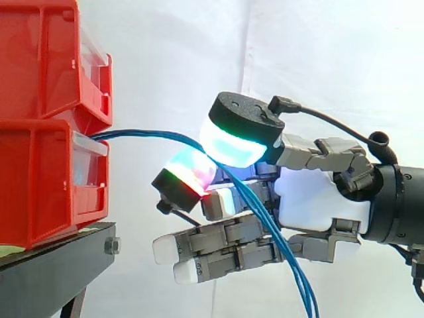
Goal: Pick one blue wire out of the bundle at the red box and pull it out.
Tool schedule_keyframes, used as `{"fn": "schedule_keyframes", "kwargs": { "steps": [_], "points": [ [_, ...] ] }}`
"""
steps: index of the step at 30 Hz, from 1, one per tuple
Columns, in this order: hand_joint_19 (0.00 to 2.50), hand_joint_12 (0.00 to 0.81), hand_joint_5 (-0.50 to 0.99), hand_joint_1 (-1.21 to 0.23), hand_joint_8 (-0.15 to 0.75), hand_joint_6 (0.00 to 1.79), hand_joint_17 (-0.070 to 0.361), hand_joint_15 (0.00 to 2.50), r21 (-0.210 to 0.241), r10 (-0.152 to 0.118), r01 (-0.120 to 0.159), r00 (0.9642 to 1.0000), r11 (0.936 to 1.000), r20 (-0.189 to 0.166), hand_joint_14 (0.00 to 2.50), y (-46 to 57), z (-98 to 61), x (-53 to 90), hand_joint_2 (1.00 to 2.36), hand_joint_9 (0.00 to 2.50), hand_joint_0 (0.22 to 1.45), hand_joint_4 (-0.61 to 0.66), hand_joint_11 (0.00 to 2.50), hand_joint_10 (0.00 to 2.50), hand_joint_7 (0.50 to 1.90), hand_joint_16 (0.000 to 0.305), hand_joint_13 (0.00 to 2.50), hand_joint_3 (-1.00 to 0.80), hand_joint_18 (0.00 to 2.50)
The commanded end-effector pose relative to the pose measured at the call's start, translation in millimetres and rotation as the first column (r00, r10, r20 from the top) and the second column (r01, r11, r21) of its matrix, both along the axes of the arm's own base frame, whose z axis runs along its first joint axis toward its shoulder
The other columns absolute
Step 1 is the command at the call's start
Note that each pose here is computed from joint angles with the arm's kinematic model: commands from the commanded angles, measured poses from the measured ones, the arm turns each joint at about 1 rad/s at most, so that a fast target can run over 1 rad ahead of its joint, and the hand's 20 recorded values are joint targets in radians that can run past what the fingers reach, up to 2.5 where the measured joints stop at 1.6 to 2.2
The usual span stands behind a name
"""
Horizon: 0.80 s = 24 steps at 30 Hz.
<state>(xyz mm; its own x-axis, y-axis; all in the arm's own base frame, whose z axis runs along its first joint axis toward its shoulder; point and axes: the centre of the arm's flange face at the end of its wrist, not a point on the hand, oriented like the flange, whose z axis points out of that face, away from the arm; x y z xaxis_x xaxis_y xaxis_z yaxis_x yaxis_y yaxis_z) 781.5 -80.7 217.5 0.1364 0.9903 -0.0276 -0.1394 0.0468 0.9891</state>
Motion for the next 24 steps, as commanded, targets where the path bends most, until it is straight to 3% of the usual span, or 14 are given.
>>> {"fn": "schedule_keyframes", "kwargs": {
  "steps": [1,6,12,16,19,24],
  "points": [
    [0.31,0.359,-0.19,-0.96,0.26,0.91,0.12,0.4,-0.001,0.0,0.0,1.0,1.0,0.001,0.02,0.0,0.5,0.3,1.01,0.95,0.74,0.13,0.82,0.02,1.09,0.054,0.65,-0.33,0.49],
    [0.32,0.352,-0.19,-0.94,0.253,0.91,0.12,0.4,-0.003,0.0,0.0,1.0,1.0,0.001,0.02,0.0,-0.1,0.1,1.0,0.94,0.73,0.21,0.81,0.02,0.98,0.053,0.64,-0.48,0.49],
    [0.37,0.362,-0.16,-0.8,0.266,0.87,0.12,0.42,-0.001,0.0,0.0,1.0,1.0,0.003,0.02,0.0,0.6,0.5,1.0,1.02,0.59,0.21,0.78,0.02,1.04,0.053,0.65,-0.5,0.48],
    [0.38,0.367,-0.15,-0.74,0.271,0.87,0.12,0.41,-0.001,0.0,0.0,1.0,1.0,0.003,0.02,0.0,1.1,0.0,1.0,1.06,0.58,0.21,0.79,0.02,1.06,0.054,0.67,-0.5,0.48],
    [0.39,0.361,-0.14,-0.7,0.271,0.87,0.12,0.42,-0.001,0.0,0.0,1.0,1.0,0.003,0.02,0.0,0.6,0.5,1.01,1.09,0.6,0.19,0.78,0.02,1.1,0.053,0.69,-0.42,0.5],
    [0.39,0.362,-0.14,-0.79,0.283,0.88,0.119,0.42,-0.001,0.0,0.0,1.0,1.0,0.0,0.02,0.0,-0.2,0.0,1.01,1.1,0.62,0.14,0.81,0.02,1.17,0.053,0.71,-0.27,0.52]
  ]
}}
